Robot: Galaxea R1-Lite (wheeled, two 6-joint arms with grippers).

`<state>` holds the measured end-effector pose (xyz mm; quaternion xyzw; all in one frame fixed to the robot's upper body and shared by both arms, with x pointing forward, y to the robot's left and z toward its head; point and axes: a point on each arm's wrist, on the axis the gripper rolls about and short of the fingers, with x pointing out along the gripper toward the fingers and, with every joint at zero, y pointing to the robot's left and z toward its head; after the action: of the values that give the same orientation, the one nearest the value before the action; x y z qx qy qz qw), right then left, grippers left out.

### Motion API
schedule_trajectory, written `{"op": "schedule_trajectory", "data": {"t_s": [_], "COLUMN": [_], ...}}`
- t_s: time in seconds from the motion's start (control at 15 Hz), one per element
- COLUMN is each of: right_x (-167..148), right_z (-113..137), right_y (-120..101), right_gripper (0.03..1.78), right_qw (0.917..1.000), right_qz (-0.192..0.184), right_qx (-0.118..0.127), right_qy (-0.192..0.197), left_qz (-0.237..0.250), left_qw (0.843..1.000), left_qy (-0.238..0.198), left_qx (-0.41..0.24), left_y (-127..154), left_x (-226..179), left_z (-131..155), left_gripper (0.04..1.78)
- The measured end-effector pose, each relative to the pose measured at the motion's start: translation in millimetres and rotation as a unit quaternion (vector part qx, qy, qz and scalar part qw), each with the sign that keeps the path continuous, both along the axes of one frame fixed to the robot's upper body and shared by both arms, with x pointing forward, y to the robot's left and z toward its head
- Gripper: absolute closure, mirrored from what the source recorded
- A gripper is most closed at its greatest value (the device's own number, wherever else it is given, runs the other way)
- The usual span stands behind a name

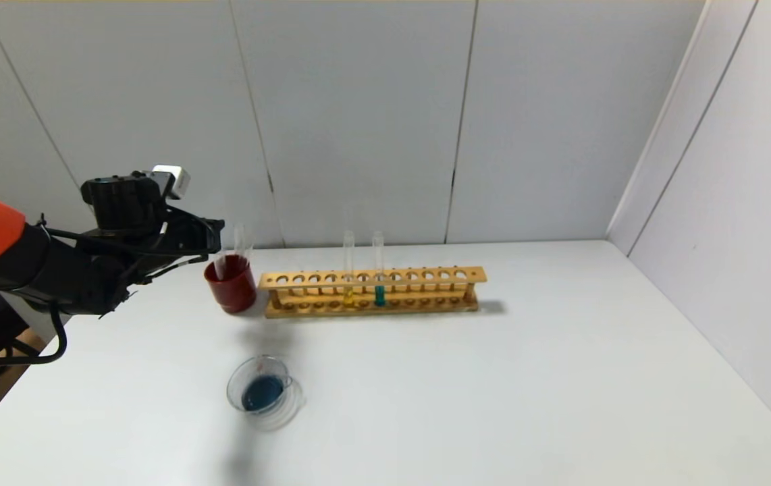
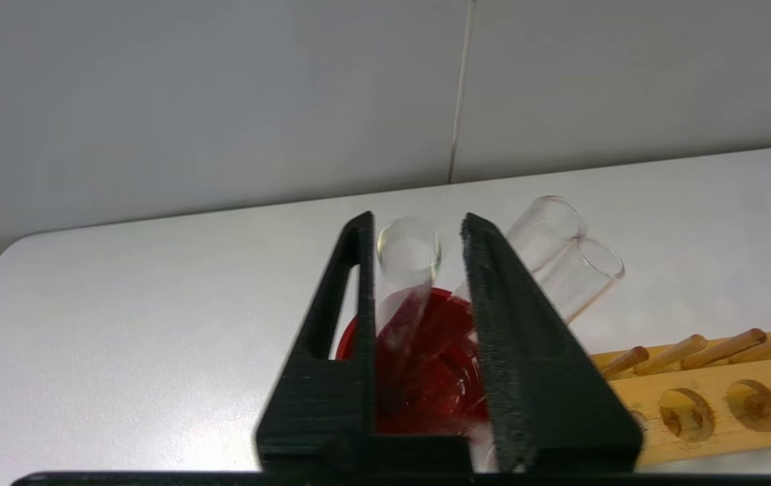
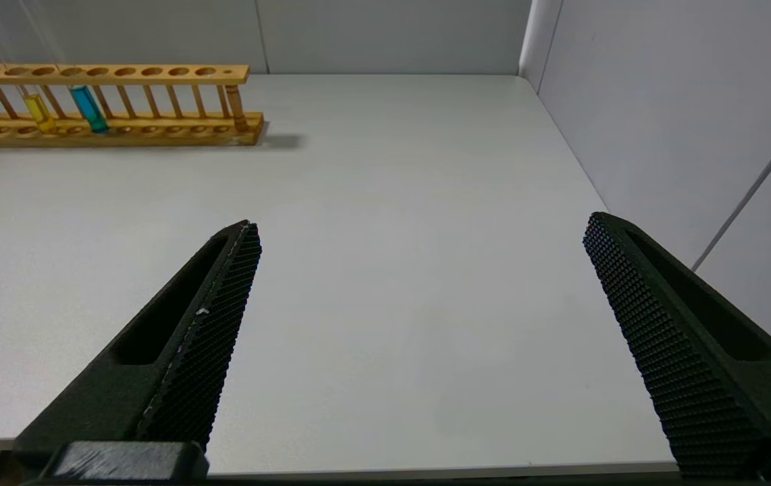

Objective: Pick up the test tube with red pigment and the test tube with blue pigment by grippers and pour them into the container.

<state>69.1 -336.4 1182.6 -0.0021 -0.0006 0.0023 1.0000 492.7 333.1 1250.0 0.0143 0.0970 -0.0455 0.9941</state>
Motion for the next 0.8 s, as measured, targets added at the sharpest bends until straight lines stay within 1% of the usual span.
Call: {"op": "schedule_trajectory", "data": {"t_s": [0.13,0.27,0.33,0.47,0.6,0.8], "right_x": [0.0,0.0,0.0,0.0,0.0,0.0], "right_z": [0.0,0.0,0.0,0.0,0.0,0.0], "right_y": [0.0,0.0,0.0,0.0,0.0,0.0], "right_gripper": [0.06,0.06,0.06,0.06,0.06,0.06], "right_qw": [1.0000,1.0000,1.0000,1.0000,1.0000,1.0000], "right_qz": [0.000,0.000,0.000,0.000,0.000,0.000], "right_qx": [0.000,0.000,0.000,0.000,0.000,0.000], "right_qy": [0.000,0.000,0.000,0.000,0.000,0.000], "left_qz": [0.000,-0.001,-0.003,-0.005,-0.006,-0.006], "left_qw": [1.000,1.000,1.000,1.000,0.999,0.998], "left_qy": [0.003,0.001,-0.004,-0.018,-0.037,-0.056], "left_qx": [0.000,0.002,0.002,0.003,0.003,0.004], "left_y": [0.0,0.0,-0.1,-0.4,-0.7,-0.2], "left_x": [0.7,0.2,-0.2,-2.4,-8.0,-24.0], "left_z": [-2.3,-0.7,2.6,14.1,31.2,60.6], "left_gripper": [0.95,0.59,0.44,0.23,0.10,0.07]}}
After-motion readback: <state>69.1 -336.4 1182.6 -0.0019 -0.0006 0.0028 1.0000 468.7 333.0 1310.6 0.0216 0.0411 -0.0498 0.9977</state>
